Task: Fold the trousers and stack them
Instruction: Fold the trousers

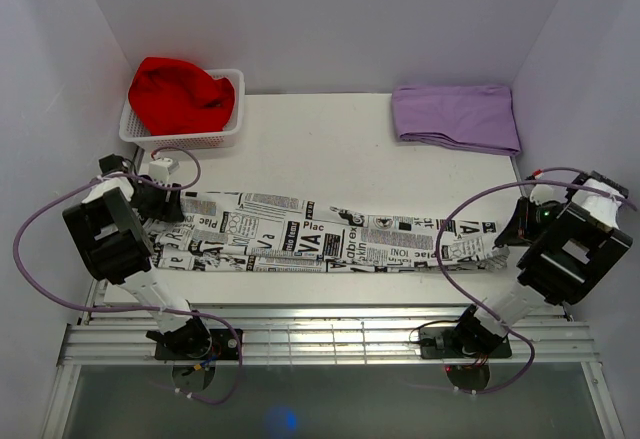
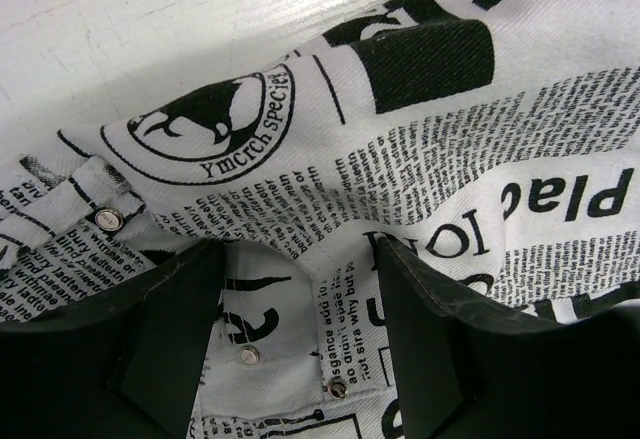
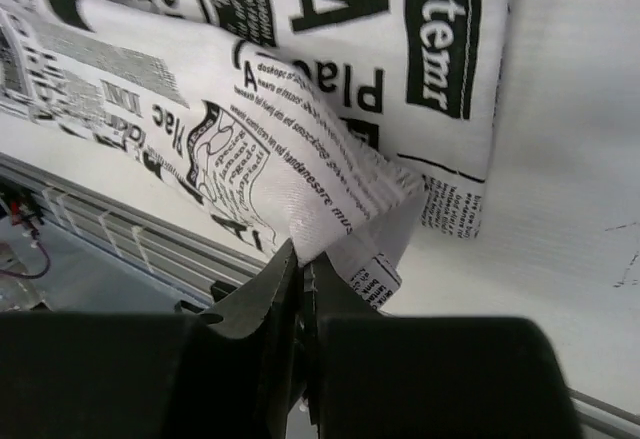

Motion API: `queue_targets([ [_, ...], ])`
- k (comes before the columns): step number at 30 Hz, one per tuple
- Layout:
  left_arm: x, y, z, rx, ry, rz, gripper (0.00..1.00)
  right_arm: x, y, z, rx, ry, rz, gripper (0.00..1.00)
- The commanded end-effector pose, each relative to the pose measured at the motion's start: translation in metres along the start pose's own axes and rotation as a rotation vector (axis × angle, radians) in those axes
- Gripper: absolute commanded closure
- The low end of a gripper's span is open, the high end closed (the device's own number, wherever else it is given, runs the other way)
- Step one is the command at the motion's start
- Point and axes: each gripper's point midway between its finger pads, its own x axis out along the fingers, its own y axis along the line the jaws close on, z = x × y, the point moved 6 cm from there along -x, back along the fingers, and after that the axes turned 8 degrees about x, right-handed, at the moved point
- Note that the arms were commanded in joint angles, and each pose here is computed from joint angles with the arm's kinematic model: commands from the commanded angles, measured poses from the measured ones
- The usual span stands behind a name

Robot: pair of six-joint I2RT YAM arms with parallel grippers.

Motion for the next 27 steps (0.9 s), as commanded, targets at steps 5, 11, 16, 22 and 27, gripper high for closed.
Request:
queue_targets([
  [5, 0.004, -0.009, -0.031, -0.048, 0.092, -0.007, 0.26, -0.081, 0.084, 0.120, -0.365, -0.308, 0.177, 0.92],
  [11, -0.002, -0.004, -0.042, -0.062, 0.093, 0.006, 0.27, -0.050, 0.048, 0.055, -0.487, -0.160, 0.058, 0.92],
  [16, -0.003, 0.000, -0.043, -0.071, 0.100, 0.008, 0.27, -0.007, -0.008, 0.015, -0.392, -0.034, -0.065, 0.91],
  [22, -0.005, 0.002, -0.041, -0.074, 0.099, 0.006, 0.26, -0.016, -0.039, 0.031, -0.272, -0.069, -0.142, 0.76],
  [27, -0.030, -0.013, -0.012, 0.016, -0.064, -0.044, 0.23, -0.017, -0.036, 0.034, -0.227, -0.062, -0.076, 0.52],
])
